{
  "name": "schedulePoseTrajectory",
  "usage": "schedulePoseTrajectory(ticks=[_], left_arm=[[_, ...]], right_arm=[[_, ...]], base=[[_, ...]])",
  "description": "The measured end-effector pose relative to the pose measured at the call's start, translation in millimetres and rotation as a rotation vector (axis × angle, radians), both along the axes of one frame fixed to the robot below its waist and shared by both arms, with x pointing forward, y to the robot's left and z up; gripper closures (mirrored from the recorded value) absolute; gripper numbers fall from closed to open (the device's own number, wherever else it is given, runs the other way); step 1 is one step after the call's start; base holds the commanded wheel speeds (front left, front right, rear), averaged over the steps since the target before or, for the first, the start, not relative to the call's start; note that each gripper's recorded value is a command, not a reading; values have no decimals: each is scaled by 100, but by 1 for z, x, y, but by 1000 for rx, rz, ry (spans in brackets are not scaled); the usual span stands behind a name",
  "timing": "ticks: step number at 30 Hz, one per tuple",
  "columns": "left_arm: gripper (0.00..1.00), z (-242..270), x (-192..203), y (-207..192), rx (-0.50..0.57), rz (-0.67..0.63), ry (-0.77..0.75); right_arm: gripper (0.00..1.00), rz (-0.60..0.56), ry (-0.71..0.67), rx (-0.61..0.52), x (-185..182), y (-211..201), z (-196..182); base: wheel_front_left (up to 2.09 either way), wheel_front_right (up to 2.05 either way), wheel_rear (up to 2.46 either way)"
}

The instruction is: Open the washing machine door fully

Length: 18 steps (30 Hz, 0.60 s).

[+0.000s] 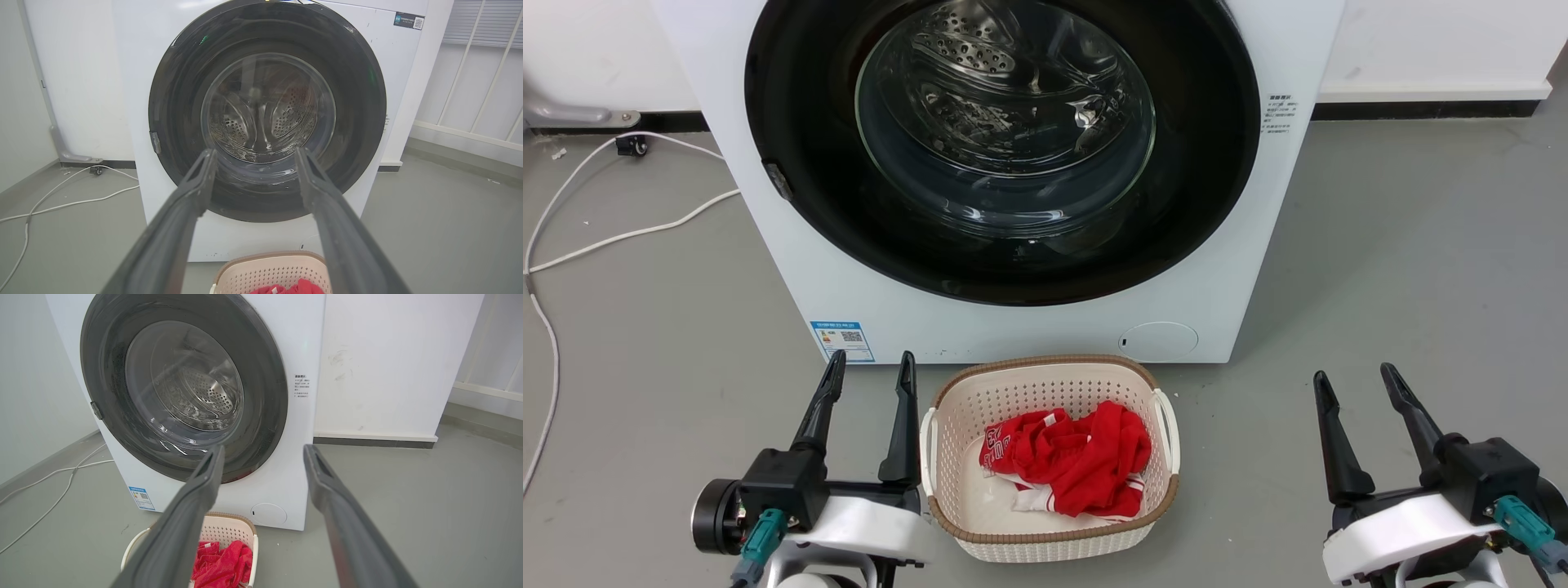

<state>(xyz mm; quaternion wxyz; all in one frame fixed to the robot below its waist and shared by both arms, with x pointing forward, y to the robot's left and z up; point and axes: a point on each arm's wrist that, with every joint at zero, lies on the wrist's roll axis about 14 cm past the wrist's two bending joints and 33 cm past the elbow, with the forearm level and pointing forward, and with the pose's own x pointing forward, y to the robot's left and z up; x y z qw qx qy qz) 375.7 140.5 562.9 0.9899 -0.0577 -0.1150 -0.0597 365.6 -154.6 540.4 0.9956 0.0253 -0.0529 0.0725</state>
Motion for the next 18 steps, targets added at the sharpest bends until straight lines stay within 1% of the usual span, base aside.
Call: schedulePoseTrajectory(ticks=[16, 18], left_arm=[[0, 2, -3, -5, 101, 5, -38], [0, 2, -2, -5, 104, 6, -40]], right_arm=[[0, 5, -12, -84, -2, 3, -1], [0, 4, -10, -81, -2, 3, -1]], base=[[0, 0, 0], [0, 0, 0]])
